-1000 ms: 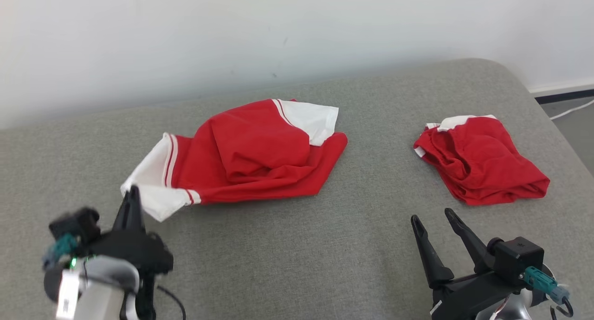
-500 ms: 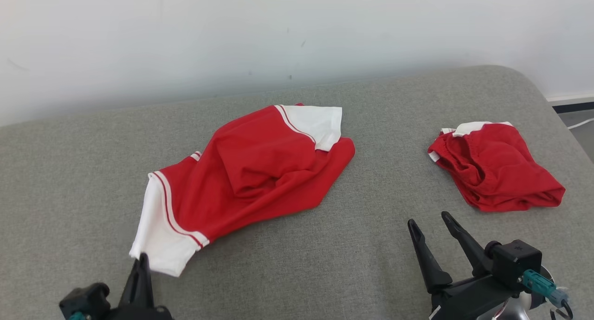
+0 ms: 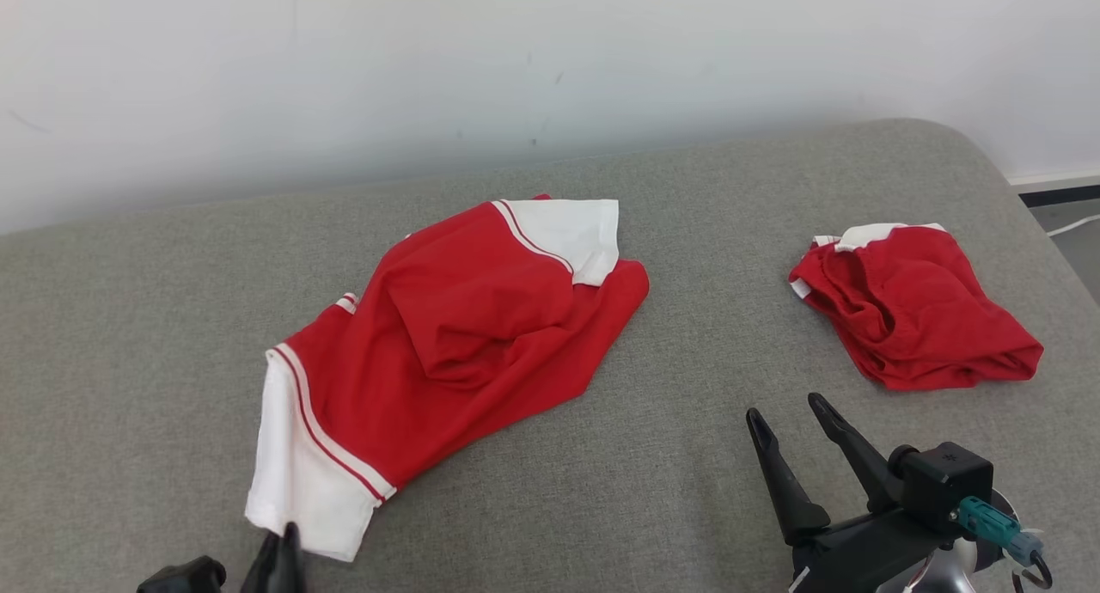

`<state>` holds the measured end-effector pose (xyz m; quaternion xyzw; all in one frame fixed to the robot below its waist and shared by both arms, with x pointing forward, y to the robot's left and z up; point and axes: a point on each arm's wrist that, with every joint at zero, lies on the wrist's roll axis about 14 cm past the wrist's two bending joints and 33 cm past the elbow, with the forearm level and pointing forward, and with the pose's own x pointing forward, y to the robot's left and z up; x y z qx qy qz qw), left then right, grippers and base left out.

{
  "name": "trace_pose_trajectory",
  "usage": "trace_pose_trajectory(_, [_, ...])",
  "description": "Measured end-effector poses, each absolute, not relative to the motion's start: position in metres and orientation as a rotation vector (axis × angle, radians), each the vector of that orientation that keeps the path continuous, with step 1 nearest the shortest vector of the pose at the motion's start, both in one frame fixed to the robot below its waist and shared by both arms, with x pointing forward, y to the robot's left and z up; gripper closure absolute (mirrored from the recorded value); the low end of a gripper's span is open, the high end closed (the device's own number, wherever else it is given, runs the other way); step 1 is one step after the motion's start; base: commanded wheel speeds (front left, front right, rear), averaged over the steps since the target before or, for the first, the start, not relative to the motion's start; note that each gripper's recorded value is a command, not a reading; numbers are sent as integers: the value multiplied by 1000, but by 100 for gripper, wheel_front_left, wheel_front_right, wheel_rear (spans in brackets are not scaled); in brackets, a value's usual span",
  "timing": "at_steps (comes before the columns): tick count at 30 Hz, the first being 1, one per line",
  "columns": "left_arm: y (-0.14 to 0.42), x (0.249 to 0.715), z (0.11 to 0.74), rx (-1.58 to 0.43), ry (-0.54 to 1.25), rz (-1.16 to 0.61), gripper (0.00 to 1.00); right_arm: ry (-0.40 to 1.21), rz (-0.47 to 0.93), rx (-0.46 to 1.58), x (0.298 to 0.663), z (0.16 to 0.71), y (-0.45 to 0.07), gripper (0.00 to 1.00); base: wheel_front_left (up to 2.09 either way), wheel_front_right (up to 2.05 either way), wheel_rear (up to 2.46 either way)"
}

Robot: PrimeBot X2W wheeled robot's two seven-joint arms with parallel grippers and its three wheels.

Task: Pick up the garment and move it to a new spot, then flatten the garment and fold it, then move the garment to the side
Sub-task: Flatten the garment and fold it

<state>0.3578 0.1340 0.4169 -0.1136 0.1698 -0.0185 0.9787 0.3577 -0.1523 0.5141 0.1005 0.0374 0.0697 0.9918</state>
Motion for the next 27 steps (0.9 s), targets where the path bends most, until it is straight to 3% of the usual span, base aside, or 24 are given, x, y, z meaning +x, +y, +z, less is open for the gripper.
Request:
trace_pose_trajectory(17, [175, 366, 438, -134, 311, 51, 0, 66, 148, 191, 365, 518, -151, 0, 0, 0, 0])
trace_pose_trajectory(27, [167, 384, 536, -77, -61, -19, 0, 22, 116, 213, 367, 528, -154, 0, 0, 0, 0])
